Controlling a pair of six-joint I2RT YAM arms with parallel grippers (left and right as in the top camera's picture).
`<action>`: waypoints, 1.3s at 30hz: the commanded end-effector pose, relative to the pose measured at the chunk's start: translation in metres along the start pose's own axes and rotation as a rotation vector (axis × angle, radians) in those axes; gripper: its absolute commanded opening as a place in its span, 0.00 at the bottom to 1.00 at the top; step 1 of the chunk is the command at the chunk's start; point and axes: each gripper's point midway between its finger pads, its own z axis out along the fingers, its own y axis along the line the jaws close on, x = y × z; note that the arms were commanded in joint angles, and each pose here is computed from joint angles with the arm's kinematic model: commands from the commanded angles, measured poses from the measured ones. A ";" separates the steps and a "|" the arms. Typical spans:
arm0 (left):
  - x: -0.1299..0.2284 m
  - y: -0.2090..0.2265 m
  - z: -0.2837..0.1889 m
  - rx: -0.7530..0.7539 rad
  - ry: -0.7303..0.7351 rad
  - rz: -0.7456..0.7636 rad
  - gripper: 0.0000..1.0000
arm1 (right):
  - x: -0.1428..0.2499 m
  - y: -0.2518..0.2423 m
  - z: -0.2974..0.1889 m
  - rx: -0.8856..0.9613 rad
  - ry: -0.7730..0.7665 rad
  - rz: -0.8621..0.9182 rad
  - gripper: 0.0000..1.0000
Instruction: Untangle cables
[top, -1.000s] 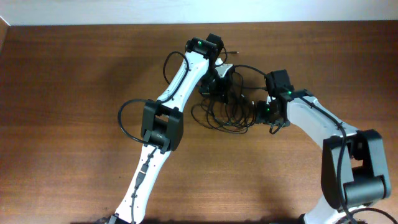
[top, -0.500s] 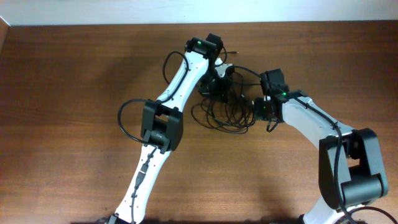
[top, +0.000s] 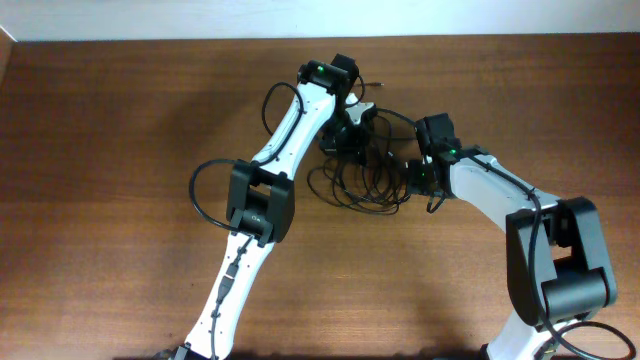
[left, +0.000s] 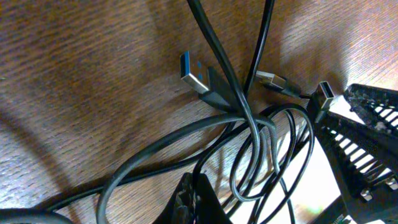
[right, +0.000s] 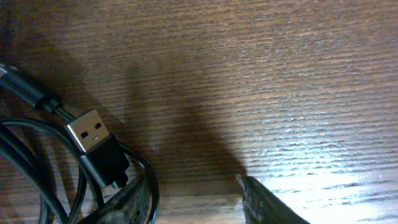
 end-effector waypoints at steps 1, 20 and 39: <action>0.000 -0.009 -0.005 0.021 -0.008 0.023 0.00 | 0.026 -0.021 0.019 0.120 0.090 -0.014 0.40; -0.001 0.002 -0.005 -0.046 -0.013 -0.016 0.00 | 0.131 -0.065 -0.019 0.186 0.598 0.054 0.44; 0.000 0.003 -0.005 -0.050 -0.010 -0.018 0.12 | 0.069 -0.027 -0.036 -0.010 0.483 -0.041 0.53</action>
